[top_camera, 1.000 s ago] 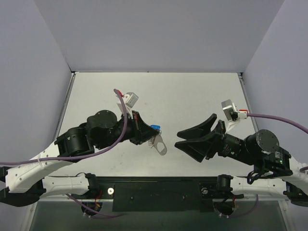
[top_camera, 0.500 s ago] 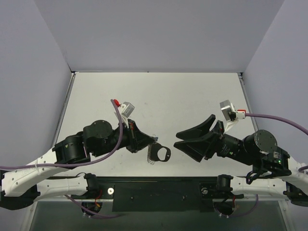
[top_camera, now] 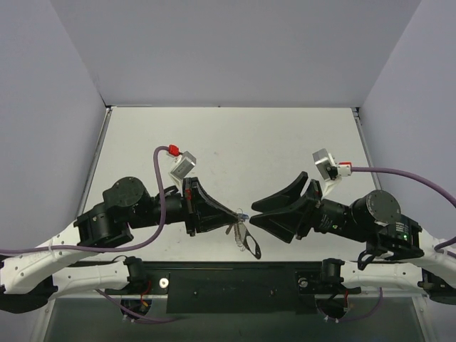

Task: Remove the keys from the keyring

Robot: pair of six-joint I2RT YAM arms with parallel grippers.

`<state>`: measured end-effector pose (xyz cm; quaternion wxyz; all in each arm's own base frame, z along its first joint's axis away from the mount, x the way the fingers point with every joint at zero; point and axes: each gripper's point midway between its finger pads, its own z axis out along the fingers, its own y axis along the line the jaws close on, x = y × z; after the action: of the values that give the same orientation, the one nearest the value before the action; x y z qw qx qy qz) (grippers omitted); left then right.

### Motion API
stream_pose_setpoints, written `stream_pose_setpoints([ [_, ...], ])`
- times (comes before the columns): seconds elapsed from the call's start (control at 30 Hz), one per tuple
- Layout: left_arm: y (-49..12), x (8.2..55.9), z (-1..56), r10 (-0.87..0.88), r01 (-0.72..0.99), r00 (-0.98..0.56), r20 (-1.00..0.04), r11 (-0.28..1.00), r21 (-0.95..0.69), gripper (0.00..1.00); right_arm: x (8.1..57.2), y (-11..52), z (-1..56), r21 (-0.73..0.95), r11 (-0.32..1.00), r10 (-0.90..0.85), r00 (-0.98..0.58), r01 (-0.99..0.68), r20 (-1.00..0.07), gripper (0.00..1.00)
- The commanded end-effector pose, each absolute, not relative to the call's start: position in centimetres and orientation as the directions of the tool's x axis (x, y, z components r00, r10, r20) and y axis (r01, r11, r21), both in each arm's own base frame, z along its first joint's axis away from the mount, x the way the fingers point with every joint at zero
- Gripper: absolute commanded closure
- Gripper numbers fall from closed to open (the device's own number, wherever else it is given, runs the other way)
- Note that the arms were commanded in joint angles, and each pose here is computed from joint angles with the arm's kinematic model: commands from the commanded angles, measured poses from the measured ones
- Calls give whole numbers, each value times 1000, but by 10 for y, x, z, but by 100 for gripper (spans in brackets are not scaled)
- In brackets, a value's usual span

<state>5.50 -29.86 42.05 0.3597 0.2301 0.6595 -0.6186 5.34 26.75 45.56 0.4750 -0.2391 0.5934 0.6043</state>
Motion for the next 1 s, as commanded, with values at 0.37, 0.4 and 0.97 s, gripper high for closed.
stream_pose_setpoints([
  [0.37,-291,10,516,-254,820,-567,-784,-260,-509,100,43,282,479,470,58,309,-431,-881,-848,64],
  [0.4,-290,10,517,-258,818,-570,-780,-265,-510,100,44,281,479,473,65,315,-431,-879,-845,64],
  [0.97,-288,2,528,-265,820,-559,-786,-317,-476,100,29,279,495,456,-34,333,-441,-889,-833,66],
])
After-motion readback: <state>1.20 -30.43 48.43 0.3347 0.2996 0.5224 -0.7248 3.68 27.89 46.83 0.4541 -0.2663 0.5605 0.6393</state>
